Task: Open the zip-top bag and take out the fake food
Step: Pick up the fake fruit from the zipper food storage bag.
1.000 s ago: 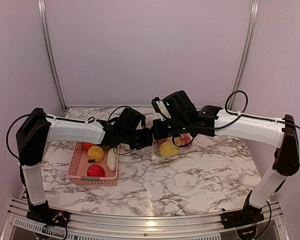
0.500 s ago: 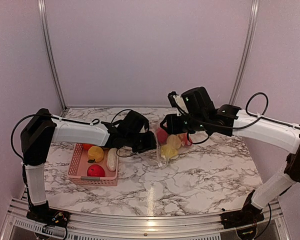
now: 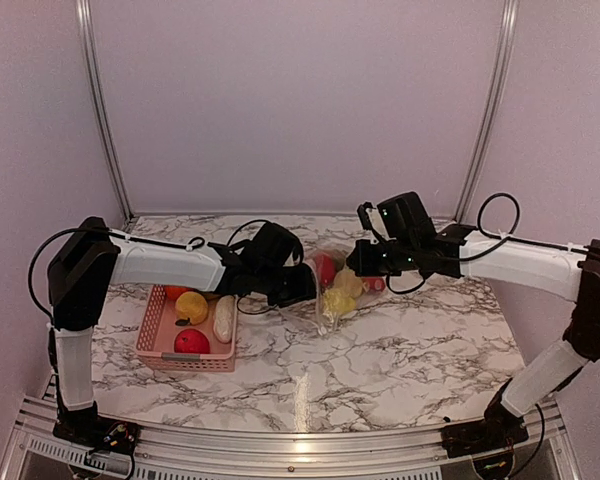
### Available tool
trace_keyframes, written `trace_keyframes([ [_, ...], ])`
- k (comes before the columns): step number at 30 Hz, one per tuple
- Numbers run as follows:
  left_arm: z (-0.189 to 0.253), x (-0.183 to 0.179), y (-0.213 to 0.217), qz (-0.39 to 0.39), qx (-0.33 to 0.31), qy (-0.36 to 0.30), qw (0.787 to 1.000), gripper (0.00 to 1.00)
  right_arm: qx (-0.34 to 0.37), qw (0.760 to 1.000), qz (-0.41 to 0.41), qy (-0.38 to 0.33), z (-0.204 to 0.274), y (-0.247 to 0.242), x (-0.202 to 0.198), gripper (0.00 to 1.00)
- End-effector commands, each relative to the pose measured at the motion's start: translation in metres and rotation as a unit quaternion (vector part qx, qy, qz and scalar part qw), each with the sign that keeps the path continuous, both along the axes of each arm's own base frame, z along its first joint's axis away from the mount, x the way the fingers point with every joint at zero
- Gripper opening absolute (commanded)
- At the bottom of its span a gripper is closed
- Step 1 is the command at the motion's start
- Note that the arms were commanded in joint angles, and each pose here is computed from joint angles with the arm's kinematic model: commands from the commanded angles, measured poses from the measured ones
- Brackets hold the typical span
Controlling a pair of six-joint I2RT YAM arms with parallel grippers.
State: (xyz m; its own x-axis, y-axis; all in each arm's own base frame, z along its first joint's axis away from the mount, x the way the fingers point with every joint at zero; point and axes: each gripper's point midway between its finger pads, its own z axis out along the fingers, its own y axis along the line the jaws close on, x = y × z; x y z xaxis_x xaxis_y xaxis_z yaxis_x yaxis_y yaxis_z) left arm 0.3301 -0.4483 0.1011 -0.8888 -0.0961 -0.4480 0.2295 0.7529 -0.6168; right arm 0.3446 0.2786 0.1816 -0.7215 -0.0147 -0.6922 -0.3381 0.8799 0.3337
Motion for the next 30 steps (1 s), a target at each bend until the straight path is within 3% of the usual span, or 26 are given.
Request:
trace_keyframes([
  [1, -0.007, -0.003, -0.005, -0.015, 0.014, 0.003, 1.000, 0.50, 0.011, 1.000, 0.000, 0.014, -0.021, 0.005, 0.009, 0.10],
  [17, -0.008, -0.004, -0.010, -0.025, 0.015, -0.002, 1.000, 0.51, -0.033, 0.998, -0.032, 0.048, -0.087, -0.003, 0.021, 0.05],
  [30, -0.014, 0.001, -0.012, -0.028, 0.035, 0.000, 0.999, 0.55, -0.052, 0.996, -0.036, 0.063, -0.114, -0.007, 0.020, 0.05],
])
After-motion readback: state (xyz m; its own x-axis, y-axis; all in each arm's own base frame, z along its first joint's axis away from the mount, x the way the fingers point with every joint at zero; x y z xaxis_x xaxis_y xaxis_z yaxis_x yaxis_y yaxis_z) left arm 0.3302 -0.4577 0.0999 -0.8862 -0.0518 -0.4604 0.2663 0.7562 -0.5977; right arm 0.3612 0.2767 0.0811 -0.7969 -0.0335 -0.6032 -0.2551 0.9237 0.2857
